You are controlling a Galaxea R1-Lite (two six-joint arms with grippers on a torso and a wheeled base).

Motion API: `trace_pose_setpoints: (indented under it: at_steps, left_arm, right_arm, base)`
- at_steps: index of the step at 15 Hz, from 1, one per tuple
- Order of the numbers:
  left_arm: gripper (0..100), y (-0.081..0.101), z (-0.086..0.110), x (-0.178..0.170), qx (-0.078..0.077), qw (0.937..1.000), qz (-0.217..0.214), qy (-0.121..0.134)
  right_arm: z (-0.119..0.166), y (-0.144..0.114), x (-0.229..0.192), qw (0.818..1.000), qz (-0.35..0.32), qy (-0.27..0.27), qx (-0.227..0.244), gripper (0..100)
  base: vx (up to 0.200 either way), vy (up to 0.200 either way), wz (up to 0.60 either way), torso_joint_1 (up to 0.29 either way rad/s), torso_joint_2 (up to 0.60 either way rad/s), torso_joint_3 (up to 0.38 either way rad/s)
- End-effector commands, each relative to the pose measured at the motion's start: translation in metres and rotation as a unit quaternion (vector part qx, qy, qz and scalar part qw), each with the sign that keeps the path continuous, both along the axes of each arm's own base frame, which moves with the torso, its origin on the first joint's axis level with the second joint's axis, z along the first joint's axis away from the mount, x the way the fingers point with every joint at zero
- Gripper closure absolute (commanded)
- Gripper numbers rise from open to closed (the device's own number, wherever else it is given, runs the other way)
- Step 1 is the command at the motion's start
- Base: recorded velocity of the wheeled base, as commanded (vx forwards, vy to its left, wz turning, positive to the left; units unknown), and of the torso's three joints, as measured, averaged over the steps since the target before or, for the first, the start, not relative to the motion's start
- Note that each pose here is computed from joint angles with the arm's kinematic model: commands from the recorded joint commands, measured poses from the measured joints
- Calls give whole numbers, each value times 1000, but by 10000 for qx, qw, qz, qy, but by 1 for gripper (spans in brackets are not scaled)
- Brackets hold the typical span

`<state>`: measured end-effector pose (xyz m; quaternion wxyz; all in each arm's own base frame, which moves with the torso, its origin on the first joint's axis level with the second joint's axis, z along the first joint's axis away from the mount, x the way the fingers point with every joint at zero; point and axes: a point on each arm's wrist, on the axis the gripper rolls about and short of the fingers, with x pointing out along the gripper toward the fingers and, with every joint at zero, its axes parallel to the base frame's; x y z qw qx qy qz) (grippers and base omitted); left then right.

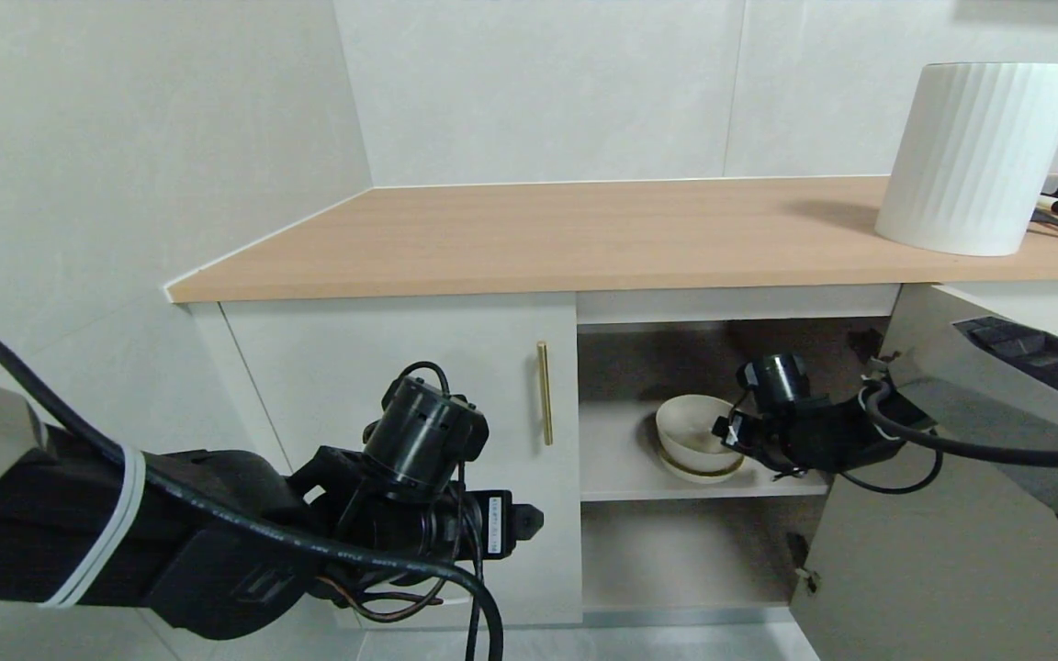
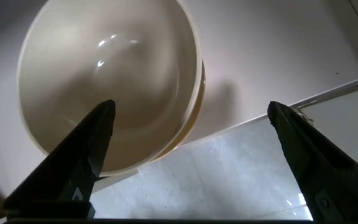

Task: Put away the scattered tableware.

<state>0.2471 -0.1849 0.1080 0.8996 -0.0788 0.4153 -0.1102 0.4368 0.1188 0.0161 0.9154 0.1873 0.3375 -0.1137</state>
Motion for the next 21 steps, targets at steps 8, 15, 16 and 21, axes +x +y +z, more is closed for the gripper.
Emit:
trace_pose_setpoints:
  at_steps: [8,15,16,21]
  left_arm:
    - [0,27,37,-15,-291,9981,219,-502]
    - [0,77,77,-79,-470,9931,-26,-1075]
    - [0,79,76,-82,-483,9934,-61,-1040]
    - [0,82,73,-75,-449,9941,72,-986]
  right_arm:
    - [82,7,-88,9936,1025,475,82,0]
    - [159,-17,-214,9777,2031,463,-270,0]
    - [159,-17,-222,9763,2091,493,-269,0]
    - [150,-14,-239,9709,2286,642,-307,0]
  base:
    - [0,0,0,0,0,0]
    - [0,0,0,0,0,0]
    - [0,0,0,0,0,0]
    - [0,0,0,0,0,0]
